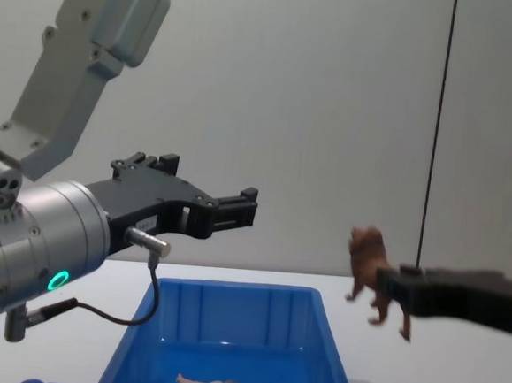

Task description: Pick up the two dolls from the table and place them into the box.

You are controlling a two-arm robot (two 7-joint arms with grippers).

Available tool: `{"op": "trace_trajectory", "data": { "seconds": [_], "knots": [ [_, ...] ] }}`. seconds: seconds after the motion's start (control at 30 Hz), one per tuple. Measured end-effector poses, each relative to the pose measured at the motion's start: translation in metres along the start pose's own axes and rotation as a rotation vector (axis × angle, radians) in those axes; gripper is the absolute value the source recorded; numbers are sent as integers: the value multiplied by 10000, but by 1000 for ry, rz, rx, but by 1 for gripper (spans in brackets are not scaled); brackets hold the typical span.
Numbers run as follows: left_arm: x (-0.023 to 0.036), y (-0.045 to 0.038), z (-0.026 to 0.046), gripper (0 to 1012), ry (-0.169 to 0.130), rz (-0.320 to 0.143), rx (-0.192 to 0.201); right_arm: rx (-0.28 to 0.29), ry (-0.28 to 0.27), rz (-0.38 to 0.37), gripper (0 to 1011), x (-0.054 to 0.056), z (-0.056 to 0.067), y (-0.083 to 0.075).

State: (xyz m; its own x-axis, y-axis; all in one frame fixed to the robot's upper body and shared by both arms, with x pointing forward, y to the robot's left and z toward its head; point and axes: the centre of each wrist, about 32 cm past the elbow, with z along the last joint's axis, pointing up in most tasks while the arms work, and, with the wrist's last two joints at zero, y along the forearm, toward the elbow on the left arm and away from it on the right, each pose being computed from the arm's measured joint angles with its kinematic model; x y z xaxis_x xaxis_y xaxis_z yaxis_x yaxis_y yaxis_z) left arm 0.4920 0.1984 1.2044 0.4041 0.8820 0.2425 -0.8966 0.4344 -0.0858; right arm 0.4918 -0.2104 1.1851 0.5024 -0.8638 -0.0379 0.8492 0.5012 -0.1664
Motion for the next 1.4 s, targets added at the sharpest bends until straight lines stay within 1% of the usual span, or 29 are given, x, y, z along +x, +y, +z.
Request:
{"op": "trace_trajectory", "data": {
  "seconds": [0.1, 0.13, 0.17, 0.27, 0.4, 0.6, 0.7, 0.8, 0.83, 0.87, 0.9, 0.93, 1.0, 1.03, 1.13, 1.17, 1.2, 1.27, 1.3, 1.4],
  "knots": [
    [0, 0, 0, 1003, 0, 0, 0, 37, -12, 31, 249, -24, 112, 30],
    [0, 0, 0, 1003, 0, 0, 0, 40, -13, 38, 249, -28, 124, 35],
    [0, 0, 0, 1003, 0, 0, 0, 52, -15, 55, 248, -44, 168, 55],
    [0, 0, 0, 1003, 0, 0, 0, 62, -15, 86, 248, -76, 238, 98],
    [0, 0, 0, 1003, 0, 0, 0, 58, -8, 125, 248, -129, 307, 162],
    [0, 0, 0, 1003, 0, 0, 0, 33, 9, 167, 250, -197, 334, 268],
    [0, 0, 0, 1003, 0, 0, 0, 9, 20, 190, 340, -241, 328, 341],
    [0, 0, 0, 1003, 0, 0, 0, -5, 26, 202, 425, -263, 316, 379],
    [0, 0, 0, 1003, 0, 0, 0, -12, 28, 208, 486, -274, 310, 397],
    [0, 0, 0, 1003, 0, 0, 0, -16, 29, 211, 518, -279, 308, 405],
    [0, 0, 0, 1003, 0, 0, 0, -21, 31, 215, 518, -286, 301, 418],
    [0, 0, 0, 1003, 0, 0, 0, -21, 31, 215, 546, -286, 301, 418],
    [0, 0, 0, 1003, 0, 0, 0, -26, 31, 219, 644, -287, 293, 427],
    [0, 0, 0, 1003, 0, 0, 0, -26, 31, 219, 644, -287, 293, 427],
    [0, 0, 0, 1003, 0, 0, 0, -29, 32, 217, 763, -260, 281, 414],
    [0, 0, 0, 1003, 0, 0, 0, -29, 33, 215, 772, -250, 278, 407],
    [0, 0, 0, 1003, 0, 0, 0, -29, 33, 213, 818, -237, 274, 397],
    [0, 0, 0, 1003, 0, 0, 0, -27, 34, 206, 871, -198, 265, 362],
    [0, 0, 0, 1003, 0, 0, 0, -25, 34, 203, 922, -184, 261, 348],
    [0, 0, 0, 1003, 0, 0, 0, -19, 32, 190, 968, -119, 245, 281]
  ]
}}
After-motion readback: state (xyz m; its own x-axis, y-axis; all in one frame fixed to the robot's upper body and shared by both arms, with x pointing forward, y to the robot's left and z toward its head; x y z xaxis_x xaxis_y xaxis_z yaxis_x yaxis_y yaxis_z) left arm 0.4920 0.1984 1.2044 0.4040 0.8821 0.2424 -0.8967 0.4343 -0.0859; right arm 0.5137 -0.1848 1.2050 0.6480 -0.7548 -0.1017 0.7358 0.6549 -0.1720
